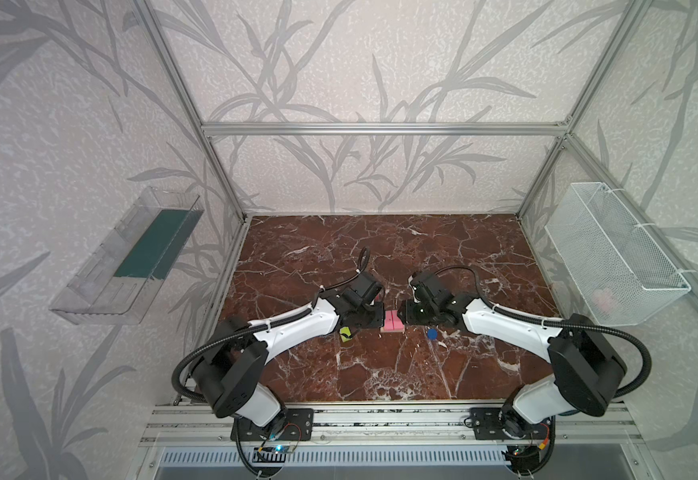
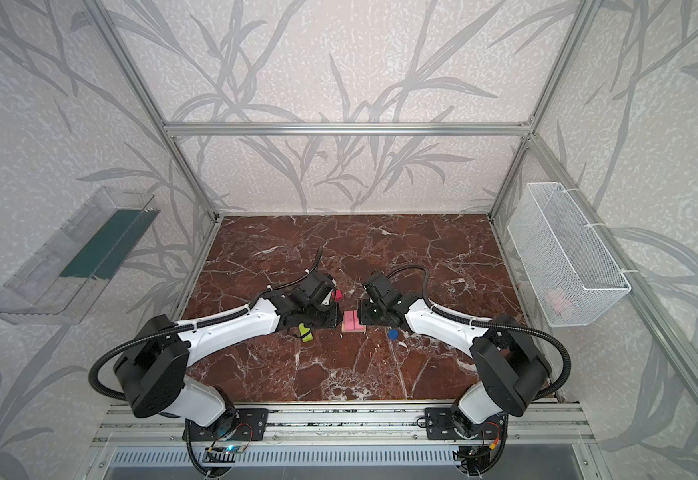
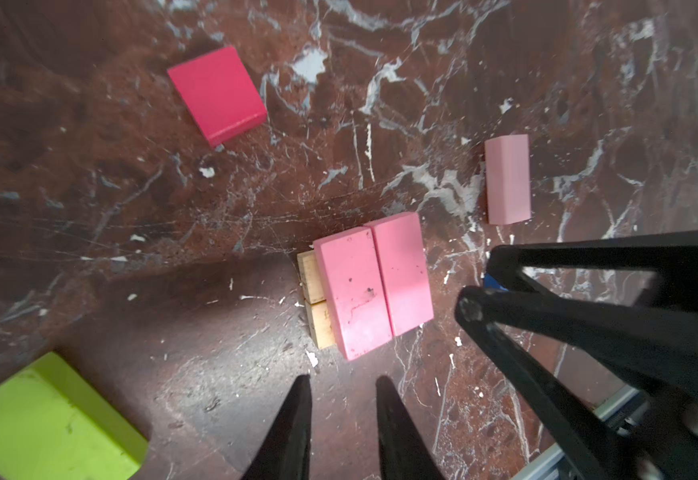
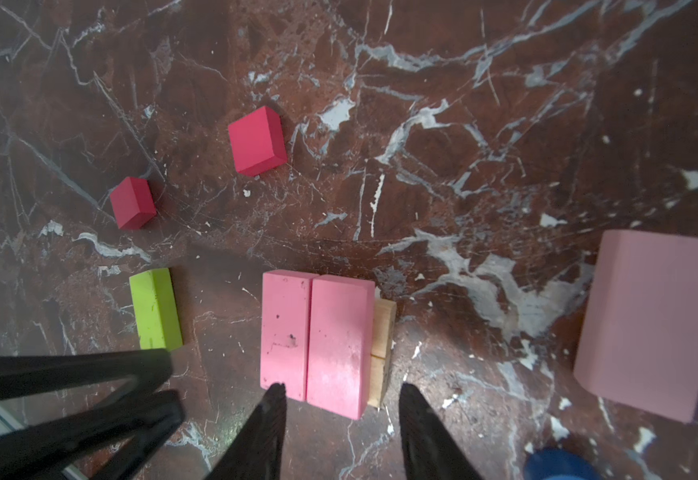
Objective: Build the wood block tower
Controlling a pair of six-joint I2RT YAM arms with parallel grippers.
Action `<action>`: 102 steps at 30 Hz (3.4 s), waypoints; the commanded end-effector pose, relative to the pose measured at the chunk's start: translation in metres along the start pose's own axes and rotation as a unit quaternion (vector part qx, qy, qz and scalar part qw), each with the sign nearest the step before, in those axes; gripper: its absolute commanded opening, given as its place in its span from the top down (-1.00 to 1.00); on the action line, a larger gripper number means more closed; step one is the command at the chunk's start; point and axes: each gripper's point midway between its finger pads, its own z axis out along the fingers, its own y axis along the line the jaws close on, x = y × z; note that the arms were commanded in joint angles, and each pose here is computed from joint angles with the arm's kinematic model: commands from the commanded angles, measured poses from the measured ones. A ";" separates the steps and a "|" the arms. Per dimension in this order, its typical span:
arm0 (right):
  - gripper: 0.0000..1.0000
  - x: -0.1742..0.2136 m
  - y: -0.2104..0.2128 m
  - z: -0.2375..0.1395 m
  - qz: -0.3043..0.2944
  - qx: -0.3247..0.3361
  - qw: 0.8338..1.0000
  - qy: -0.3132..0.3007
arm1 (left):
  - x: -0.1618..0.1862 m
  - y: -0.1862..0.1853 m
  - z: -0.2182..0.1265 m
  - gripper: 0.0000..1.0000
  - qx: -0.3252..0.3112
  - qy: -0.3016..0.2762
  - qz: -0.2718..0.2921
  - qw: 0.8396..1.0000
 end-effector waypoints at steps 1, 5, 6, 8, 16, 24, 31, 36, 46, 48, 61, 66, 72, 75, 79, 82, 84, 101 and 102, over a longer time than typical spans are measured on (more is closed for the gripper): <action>0.14 -0.006 0.010 -0.003 -0.010 -0.038 0.999 -0.009 | -0.005 -0.013 0.004 0.51 0.023 0.012 -0.013 1.000; 0.17 -0.006 0.004 0.001 -0.004 -0.044 0.999 -0.003 | -0.005 -0.012 0.012 0.51 0.019 0.016 -0.019 1.000; 0.17 -0.005 0.004 0.002 -0.004 -0.045 0.999 -0.001 | -0.006 -0.012 0.012 0.51 0.019 0.018 -0.019 0.999; 0.18 -0.005 0.003 0.004 -0.003 -0.048 0.999 0.001 | -0.007 -0.013 0.014 0.51 0.017 0.020 -0.019 0.999; 0.18 -0.001 0.004 0.014 0.000 -0.060 0.998 0.015 | -0.009 -0.013 0.019 0.51 0.009 0.024 -0.021 0.999; 0.14 0.001 0.002 0.018 -0.002 -0.058 0.998 0.022 | -0.012 -0.006 0.019 0.45 -0.014 0.019 -0.022 0.999; 0.14 0.003 0.002 0.020 -0.002 -0.060 0.998 0.024 | -0.013 -0.005 0.023 0.45 -0.020 0.022 -0.020 0.999; 0.15 0.003 0.000 0.022 0.003 -0.062 0.998 0.024 | -0.015 -0.005 0.025 0.45 -0.025 0.023 -0.019 0.999; 0.23 0.005 -0.004 0.026 0.009 -0.060 0.998 0.027 | -0.018 -0.005 0.030 0.47 -0.031 0.023 -0.023 0.999; 0.25 0.005 -0.004 0.026 0.010 -0.060 0.998 0.027 | -0.018 -0.005 0.031 0.47 -0.031 0.023 -0.024 0.999; 0.26 0.007 -0.005 0.029 0.015 -0.062 0.997 0.031 | -0.019 -0.008 0.036 0.53 -0.024 0.024 -0.029 0.999; 0.28 0.007 -0.005 0.030 0.016 -0.062 0.997 0.032 | -0.020 -0.008 0.038 0.55 -0.023 0.024 -0.029 0.999; 0.32 0.009 -0.006 0.031 0.018 -0.061 0.997 0.034 | -0.020 -0.008 0.038 0.57 -0.024 0.025 -0.030 0.999; 0.33 0.009 -0.007 0.032 0.019 -0.060 0.997 0.034 | -0.020 -0.008 0.039 0.58 -0.024 0.025 -0.030 0.999; 0.35 0.009 -0.007 0.032 0.021 -0.060 0.997 0.036 | -0.021 -0.007 0.039 0.61 -0.028 0.026 -0.027 0.999; 0.36 0.010 -0.007 0.033 0.022 -0.060 0.997 0.037 | -0.021 -0.007 0.039 0.62 -0.030 0.027 -0.027 0.999; 0.36 0.010 -0.007 0.032 0.022 -0.060 0.997 0.037 | -0.022 -0.007 0.039 0.62 -0.029 0.027 -0.027 0.999; 0.40 0.009 -0.007 0.031 0.024 -0.059 0.997 0.036 | -0.020 -0.007 0.038 0.62 -0.029 0.029 -0.026 0.999; 0.39 0.009 -0.008 0.031 0.024 -0.059 0.997 0.036 | -0.020 -0.008 0.038 0.62 -0.028 0.029 -0.027 0.999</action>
